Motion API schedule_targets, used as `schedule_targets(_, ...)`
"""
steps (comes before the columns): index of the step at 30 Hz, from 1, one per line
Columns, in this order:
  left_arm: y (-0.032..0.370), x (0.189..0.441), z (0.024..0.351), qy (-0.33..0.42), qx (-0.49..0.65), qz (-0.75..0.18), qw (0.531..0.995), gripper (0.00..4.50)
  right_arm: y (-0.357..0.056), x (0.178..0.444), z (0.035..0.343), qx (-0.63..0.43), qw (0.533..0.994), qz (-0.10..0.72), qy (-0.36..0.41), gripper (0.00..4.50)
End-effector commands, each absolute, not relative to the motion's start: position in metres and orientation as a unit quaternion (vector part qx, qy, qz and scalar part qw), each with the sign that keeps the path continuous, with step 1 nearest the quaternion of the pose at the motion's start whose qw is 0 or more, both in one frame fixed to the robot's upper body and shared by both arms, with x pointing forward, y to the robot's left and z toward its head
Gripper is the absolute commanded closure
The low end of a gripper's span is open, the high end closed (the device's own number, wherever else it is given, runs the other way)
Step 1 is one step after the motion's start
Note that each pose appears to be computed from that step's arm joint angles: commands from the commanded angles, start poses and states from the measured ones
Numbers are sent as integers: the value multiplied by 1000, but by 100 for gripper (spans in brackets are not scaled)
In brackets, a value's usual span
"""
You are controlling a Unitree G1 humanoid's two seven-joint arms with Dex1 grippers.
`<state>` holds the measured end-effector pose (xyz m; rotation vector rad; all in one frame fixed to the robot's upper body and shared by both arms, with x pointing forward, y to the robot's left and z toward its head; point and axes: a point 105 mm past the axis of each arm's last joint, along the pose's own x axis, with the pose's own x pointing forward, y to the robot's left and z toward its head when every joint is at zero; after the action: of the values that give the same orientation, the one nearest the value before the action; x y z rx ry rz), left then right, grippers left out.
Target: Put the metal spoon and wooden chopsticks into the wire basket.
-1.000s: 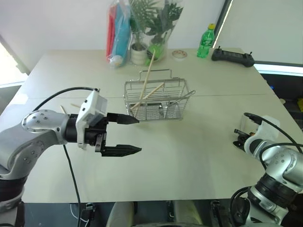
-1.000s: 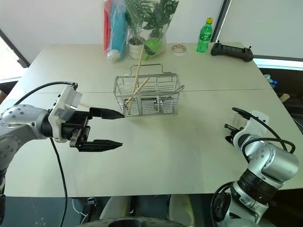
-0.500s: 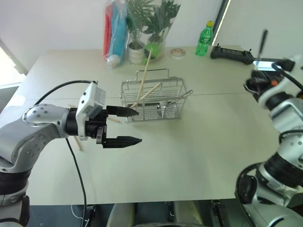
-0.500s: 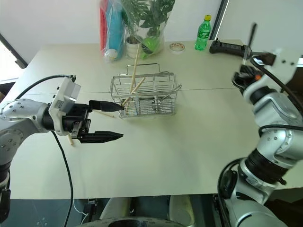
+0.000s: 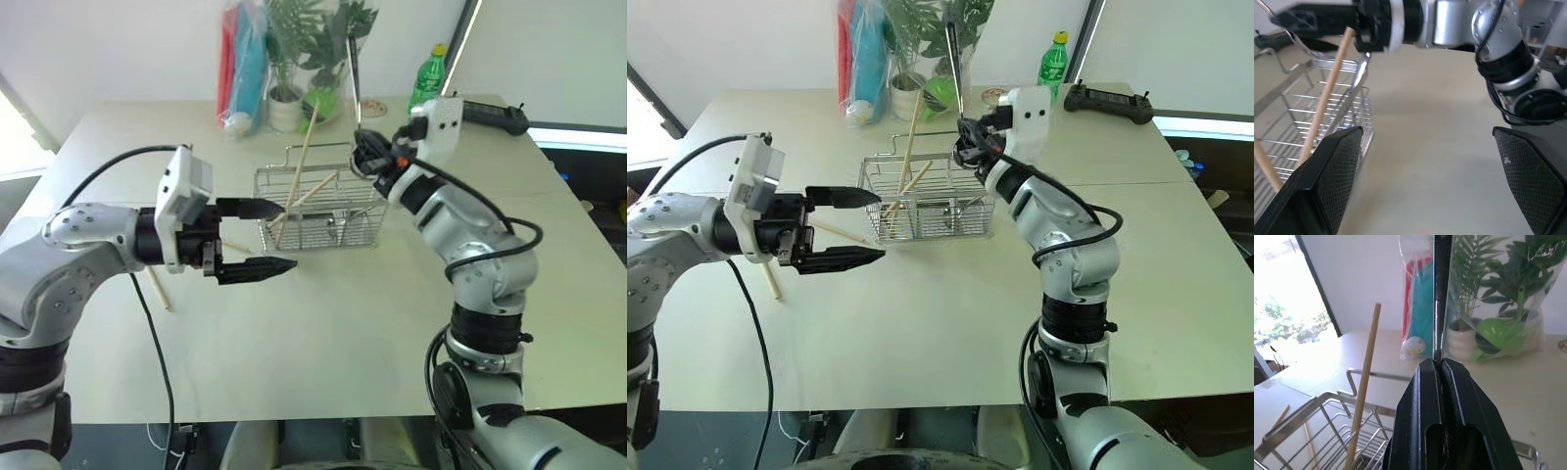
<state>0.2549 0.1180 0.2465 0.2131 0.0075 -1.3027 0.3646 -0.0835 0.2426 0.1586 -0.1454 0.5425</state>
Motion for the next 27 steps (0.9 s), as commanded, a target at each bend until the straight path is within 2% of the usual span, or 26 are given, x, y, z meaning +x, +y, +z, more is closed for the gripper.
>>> schedule_targets(1,123,256,261,-27,108,-589,800,0,-79,362,256,75,952,274,-112,445)
schedule_targets(3,123,257,262,-30,107,-585,803,0,-78,364,254,80,952,273,-113,445)
schedule_targets(4,124,257,263,-31,107,-585,803,0,-78,364,254,83,952,271,-113,417)
schedule_targets(7,124,257,264,-34,106,-583,805,0,-80,366,253,85,953,265,-116,300)
schedule_targets(12,124,260,265,-38,106,-581,806,0,-84,367,253,85,956,255,-118,34)
schedule_targets(13,124,261,265,-39,106,-582,805,0,-86,367,254,85,957,252,-119,5)
schedule_targets(22,121,267,267,-46,107,-588,800,0,-102,370,263,89,961,227,-129,5)
schedule_targets(27,122,268,269,-46,109,-589,800,0,-124,360,293,80,954,250,-146,5)
